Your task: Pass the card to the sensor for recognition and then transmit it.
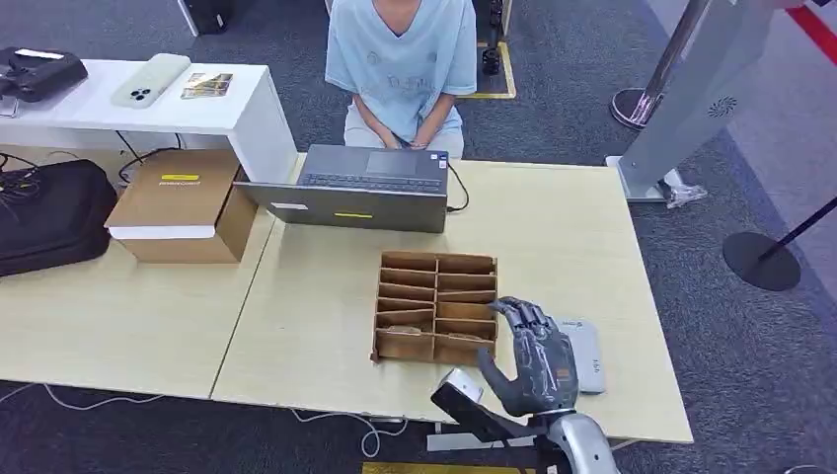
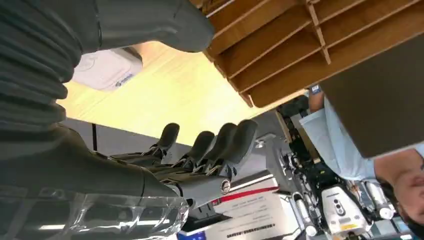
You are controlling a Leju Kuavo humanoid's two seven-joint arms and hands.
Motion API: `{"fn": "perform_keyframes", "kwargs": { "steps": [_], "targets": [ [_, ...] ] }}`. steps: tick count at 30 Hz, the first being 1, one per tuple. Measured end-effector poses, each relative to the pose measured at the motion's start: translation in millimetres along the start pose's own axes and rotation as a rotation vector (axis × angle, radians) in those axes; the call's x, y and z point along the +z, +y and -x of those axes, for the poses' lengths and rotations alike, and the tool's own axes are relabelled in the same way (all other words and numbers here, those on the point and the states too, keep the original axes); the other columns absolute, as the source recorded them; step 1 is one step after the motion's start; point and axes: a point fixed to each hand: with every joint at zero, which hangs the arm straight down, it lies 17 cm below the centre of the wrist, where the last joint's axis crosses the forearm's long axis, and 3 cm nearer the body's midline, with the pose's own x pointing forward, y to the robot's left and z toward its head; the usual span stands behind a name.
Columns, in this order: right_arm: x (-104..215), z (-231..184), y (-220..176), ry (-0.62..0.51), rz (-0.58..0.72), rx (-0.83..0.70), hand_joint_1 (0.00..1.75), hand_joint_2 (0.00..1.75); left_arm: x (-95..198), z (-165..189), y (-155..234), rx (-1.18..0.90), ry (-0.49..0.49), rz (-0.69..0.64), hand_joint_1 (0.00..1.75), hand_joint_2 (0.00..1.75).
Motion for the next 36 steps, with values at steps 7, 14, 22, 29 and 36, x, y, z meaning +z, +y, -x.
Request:
{"fn": "perform_keyframes", "kwargs": {
  "steps": [7,14,22,29,36],
  "targets": [
    [0.4,-1.6,21.5,-0.003,-0.054,0.004,0.70,1.75,-0.2,0.3,-0.3,-0.010,-0.001,0.009,0.00,0.00],
    [-6.9,-0.9,36.6,0.002,-0.092,0.012,0.72,1.75,-0.8,1.2,1.8,-0.012,0.000,0.009,0.00,0.00],
    [-9.2,5.2,54.3,0.021,-0.134,0.025,0.80,1.75,-1.1,1.8,2.8,-0.017,0.000,0.008,0.00,0.00],
    [-11.7,16.3,59.4,0.053,-0.137,0.088,0.84,1.75,-1.1,1.6,2.7,-0.019,-0.001,0.008,0.00,0.00],
    [-11.6,20.9,61.1,0.068,-0.136,0.113,1.05,1.75,-1.1,1.7,2.6,-0.019,-0.001,0.008,0.00,0.00]
  ]
}}
